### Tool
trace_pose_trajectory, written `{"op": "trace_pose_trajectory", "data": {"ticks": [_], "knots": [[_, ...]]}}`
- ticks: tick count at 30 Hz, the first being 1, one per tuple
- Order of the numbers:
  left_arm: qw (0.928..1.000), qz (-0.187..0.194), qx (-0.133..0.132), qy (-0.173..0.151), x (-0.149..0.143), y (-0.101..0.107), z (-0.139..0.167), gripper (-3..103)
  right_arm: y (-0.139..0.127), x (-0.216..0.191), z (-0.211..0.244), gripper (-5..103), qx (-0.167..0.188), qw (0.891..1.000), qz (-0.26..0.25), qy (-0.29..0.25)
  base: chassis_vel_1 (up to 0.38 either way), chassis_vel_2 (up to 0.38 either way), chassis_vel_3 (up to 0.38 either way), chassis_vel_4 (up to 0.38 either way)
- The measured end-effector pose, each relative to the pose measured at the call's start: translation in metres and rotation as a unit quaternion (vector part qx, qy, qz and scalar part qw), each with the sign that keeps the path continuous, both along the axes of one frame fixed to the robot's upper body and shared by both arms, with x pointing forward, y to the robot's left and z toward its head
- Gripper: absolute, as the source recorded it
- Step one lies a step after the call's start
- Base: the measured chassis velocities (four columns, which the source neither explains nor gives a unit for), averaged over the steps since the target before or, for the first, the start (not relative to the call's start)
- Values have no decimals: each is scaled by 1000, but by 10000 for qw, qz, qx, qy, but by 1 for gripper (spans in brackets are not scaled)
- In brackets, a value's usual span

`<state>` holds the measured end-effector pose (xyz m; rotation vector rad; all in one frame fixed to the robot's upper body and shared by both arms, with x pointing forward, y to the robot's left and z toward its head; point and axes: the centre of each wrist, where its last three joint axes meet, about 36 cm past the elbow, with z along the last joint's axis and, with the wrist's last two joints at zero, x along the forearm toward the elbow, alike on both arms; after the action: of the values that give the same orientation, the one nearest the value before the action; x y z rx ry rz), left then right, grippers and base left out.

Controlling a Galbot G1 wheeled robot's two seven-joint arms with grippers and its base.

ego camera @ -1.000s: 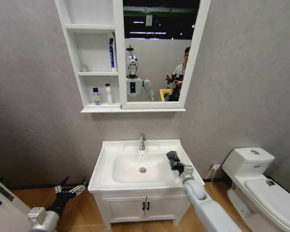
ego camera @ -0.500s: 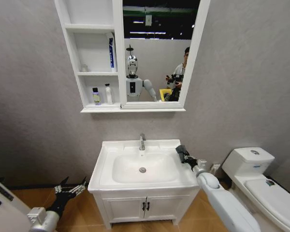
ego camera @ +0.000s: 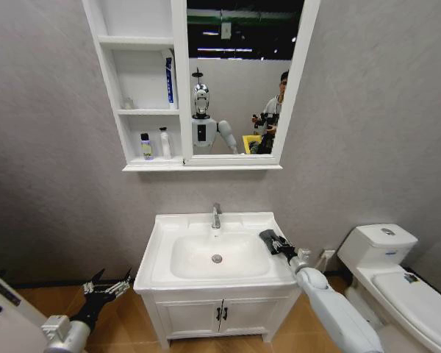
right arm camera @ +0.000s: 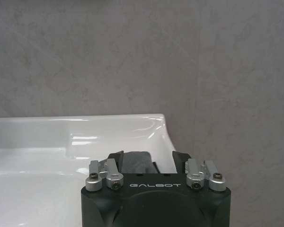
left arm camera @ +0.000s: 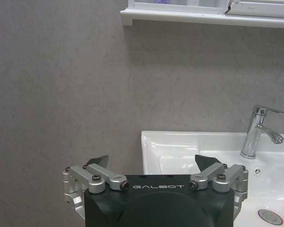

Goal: Move facial cleanser and shampoo from washbasin to cabinet, then wipe washbasin with towel.

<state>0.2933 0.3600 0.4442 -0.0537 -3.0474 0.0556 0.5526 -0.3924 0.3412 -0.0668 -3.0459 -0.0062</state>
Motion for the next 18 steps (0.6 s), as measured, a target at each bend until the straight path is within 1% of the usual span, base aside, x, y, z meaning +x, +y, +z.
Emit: {"op": "trace_pose_trajectory", "data": {"ticks": [3,4,6,7,9,10,11,12,14,15,16,18], "knots": [[10000,0,0,0,0,0,0,100,2,-41,23,74,-240,9984,-417,-283,0,0,0,0],[10000,0,0,0,0,0,0,100,2,-41,23,74,-240,9984,-417,-283,0,0,0,0],[10000,0,0,0,0,0,0,100,4,-82,52,84,-420,9955,-613,-595,0,0,0,0],[10000,0,0,0,0,0,0,100,4,-82,52,84,-420,9955,-613,-595,0,0,0,0],[10000,0,0,1,0,0,0,100,8,-125,64,95,-526,9938,-603,-777,0,0,0,0],[10000,-1,-1,0,0,0,0,100,15,-151,58,98,-489,9945,-552,-745,0,0,0,0],[10000,-1,-1,0,0,0,0,100,15,-151,58,98,-489,9945,-552,-745,0,0,0,0],[10000,1,0,0,0,0,0,100,28,-189,46,99,-363,9961,-493,-632,0,0,0,0],[10000,-2,-1,1,0,0,0,100,52,-239,40,100,-191,9979,-363,-493,0,0,0,0],[10000,0,0,0,0,0,0,100,64,-260,40,100,-177,9985,-276,-429,0,0,0,0],[10000,0,0,0,0,0,0,100,64,-260,40,100,-177,9985,-276,-429,0,0,0,0],[10000,1,1,0,0,0,0,100,84,-295,43,100,-251,9989,-122,-381,0,0,0,0]]}}
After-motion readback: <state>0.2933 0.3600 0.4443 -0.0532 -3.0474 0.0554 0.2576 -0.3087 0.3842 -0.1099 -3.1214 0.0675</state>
